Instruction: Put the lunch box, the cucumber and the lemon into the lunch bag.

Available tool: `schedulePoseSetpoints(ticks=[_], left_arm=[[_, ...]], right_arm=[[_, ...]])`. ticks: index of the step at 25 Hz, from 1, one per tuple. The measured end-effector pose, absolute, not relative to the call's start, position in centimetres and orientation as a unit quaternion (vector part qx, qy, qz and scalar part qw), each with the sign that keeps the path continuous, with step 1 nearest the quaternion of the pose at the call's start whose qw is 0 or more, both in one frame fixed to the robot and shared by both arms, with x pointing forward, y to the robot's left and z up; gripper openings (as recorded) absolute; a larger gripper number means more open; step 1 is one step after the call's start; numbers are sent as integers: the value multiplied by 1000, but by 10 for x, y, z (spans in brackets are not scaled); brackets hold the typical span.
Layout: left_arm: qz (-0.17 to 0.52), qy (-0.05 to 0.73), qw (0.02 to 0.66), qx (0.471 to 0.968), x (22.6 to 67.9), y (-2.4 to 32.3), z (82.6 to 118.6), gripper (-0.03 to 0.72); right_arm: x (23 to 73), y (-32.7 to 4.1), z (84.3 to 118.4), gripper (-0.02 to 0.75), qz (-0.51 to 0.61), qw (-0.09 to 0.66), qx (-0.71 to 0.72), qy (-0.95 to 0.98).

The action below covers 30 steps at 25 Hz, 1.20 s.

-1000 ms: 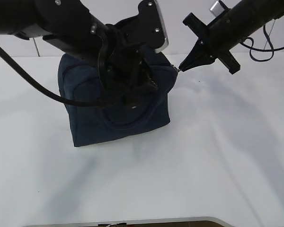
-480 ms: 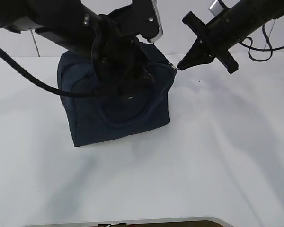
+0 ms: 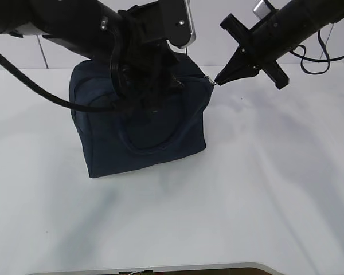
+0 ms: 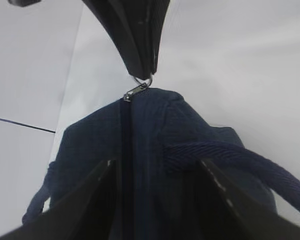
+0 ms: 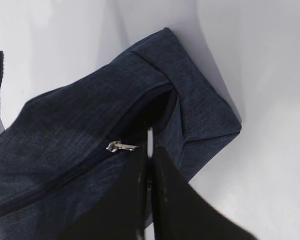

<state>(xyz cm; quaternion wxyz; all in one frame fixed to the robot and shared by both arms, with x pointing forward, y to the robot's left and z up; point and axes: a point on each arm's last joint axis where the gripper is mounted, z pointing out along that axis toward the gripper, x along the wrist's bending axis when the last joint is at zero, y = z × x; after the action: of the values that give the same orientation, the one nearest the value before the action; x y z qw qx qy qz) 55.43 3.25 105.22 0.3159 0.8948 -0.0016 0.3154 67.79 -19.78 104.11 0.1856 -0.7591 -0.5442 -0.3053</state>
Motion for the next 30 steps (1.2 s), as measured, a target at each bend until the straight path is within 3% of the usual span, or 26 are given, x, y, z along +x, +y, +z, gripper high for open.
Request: schedulePoseSetpoints(ticks=[12, 14, 20, 30], left_arm=[[310, 1, 303, 901, 562, 33, 1039, 353], [310, 1, 303, 901, 562, 33, 1039, 303], [312, -2, 301, 901, 562, 33, 1039, 19], [317, -33, 271, 908, 562, 36, 1037, -5]], right_arm=[[678, -198, 1041, 5, -305, 186, -757, -547], [678, -198, 1041, 5, -305, 186, -756, -548], [677, -198, 1041, 5, -305, 186, -754, -551], [683, -207, 1056, 5, -326, 173, -753, -544]])
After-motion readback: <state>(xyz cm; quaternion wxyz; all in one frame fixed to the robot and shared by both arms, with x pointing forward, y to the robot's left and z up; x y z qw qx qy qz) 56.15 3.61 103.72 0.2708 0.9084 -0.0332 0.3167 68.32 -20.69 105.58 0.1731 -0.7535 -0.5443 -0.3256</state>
